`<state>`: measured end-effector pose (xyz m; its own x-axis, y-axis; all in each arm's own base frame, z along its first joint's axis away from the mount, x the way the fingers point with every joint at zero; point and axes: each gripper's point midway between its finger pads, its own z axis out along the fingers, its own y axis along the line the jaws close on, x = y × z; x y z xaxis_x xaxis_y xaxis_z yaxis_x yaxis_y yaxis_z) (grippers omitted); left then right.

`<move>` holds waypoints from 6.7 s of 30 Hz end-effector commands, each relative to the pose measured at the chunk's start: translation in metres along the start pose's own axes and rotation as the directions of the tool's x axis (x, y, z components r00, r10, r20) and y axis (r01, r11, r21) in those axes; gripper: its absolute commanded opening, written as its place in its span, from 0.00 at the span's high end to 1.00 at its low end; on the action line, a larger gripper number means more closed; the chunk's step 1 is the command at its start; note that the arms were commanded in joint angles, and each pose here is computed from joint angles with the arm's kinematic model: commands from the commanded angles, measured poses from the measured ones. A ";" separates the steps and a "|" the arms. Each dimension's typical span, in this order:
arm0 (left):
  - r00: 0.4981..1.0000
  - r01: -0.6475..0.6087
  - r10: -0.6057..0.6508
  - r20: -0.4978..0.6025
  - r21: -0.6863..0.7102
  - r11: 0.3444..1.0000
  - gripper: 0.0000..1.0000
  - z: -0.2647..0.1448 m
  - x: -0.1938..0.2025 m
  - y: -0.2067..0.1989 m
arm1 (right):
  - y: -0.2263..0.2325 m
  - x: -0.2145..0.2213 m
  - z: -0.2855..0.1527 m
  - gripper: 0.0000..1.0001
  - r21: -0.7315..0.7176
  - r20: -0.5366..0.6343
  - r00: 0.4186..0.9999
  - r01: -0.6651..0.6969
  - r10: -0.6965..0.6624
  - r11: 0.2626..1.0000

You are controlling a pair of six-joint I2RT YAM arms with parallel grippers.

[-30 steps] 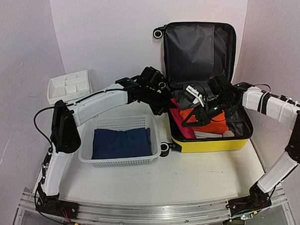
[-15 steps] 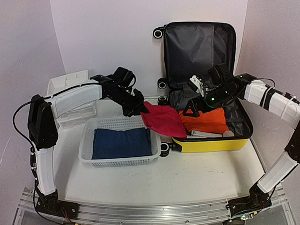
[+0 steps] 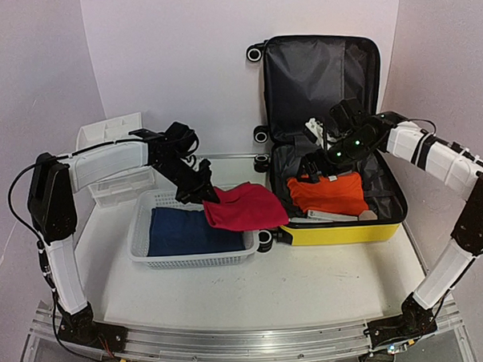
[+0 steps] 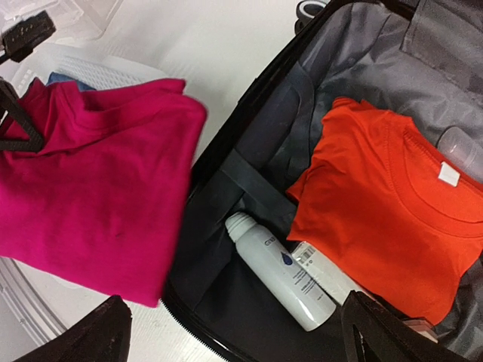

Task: Open, take out, and arrange the luggage

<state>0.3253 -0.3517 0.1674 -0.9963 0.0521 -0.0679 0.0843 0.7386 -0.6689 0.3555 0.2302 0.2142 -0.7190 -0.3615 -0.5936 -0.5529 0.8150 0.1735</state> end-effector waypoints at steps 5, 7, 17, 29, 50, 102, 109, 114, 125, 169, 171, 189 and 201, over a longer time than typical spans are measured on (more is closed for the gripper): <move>0.975 -0.214 0.219 0.033 -0.111 0.971 1.00 -0.029 0.002 0.032 | -0.009 -0.026 -0.007 0.02 0.064 0.037 0.999 0.011 -0.013 0.998; 0.966 -0.250 0.256 0.031 -0.127 0.960 1.00 -0.030 -0.003 0.041 | -0.012 -0.028 -0.005 0.02 0.077 0.037 0.999 0.001 -0.004 0.997; 0.958 -0.279 0.285 0.022 -0.145 0.949 1.00 -0.037 -0.015 0.075 | -0.017 -0.050 0.002 0.02 0.099 0.032 0.997 0.066 -0.070 0.993; 0.954 -0.284 0.299 0.013 -0.278 0.918 1.00 -0.034 -0.018 0.105 | -0.020 -0.057 0.016 0.02 0.101 0.012 0.994 0.110 -0.112 0.989; 0.964 -0.028 0.160 0.214 -0.514 0.857 0.43 -0.101 -0.018 0.124 | -0.047 -0.052 0.032 0.02 0.214 -0.040 0.999 0.027 -0.018 0.977; 0.918 -0.291 0.330 0.221 -0.190 0.937 0.25 -0.095 -0.040 0.019 | -0.097 -0.021 0.164 0.18 0.259 -0.211 0.950 -0.171 0.229 0.951; 0.911 -0.305 0.351 0.217 -0.219 0.927 0.25 -0.100 -0.037 0.022 | -0.124 -0.031 0.193 0.14 0.371 -0.101 0.941 -0.267 0.325 0.889; 0.911 -0.301 0.350 0.217 -0.229 0.926 0.25 -0.101 -0.036 0.025 | -0.137 -0.028 0.204 0.19 0.441 -0.049 0.913 -0.344 0.405 0.829; 0.918 -0.287 0.335 0.210 -0.231 0.930 0.26 -0.099 -0.031 0.029 | -0.158 -0.012 0.215 0.36 0.546 -0.051 0.916 -0.307 0.397 0.779; 0.925 -0.291 0.328 0.191 -0.198 0.936 0.26 -0.090 -0.035 0.026 | -0.118 -0.073 0.106 1.00 -0.378 -0.085 0.875 -0.472 0.477 0.797; 0.925 -0.292 0.329 0.191 -0.195 0.936 0.26 -0.089 -0.036 0.025 | -0.115 -0.075 0.100 1.00 -0.406 -0.088 0.871 -0.474 0.483 0.781; 0.928 -0.304 0.331 0.173 -0.164 0.938 0.27 -0.080 -0.041 0.021 | -0.070 -0.087 0.023 1.00 -0.661 -0.214 0.819 -0.523 0.533 0.538; 0.925 -0.297 0.325 0.196 -0.158 0.942 0.27 -0.089 -0.040 0.015 | 0.005 -0.071 0.018 1.00 -0.671 -0.368 0.799 -0.582 0.476 0.459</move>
<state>0.3617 -0.2799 0.1958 -0.9159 0.1708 -0.3632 0.3413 0.8077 -0.4807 0.4438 0.2344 0.1908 -0.9987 0.0126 -0.0485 -0.0408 0.3558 0.9337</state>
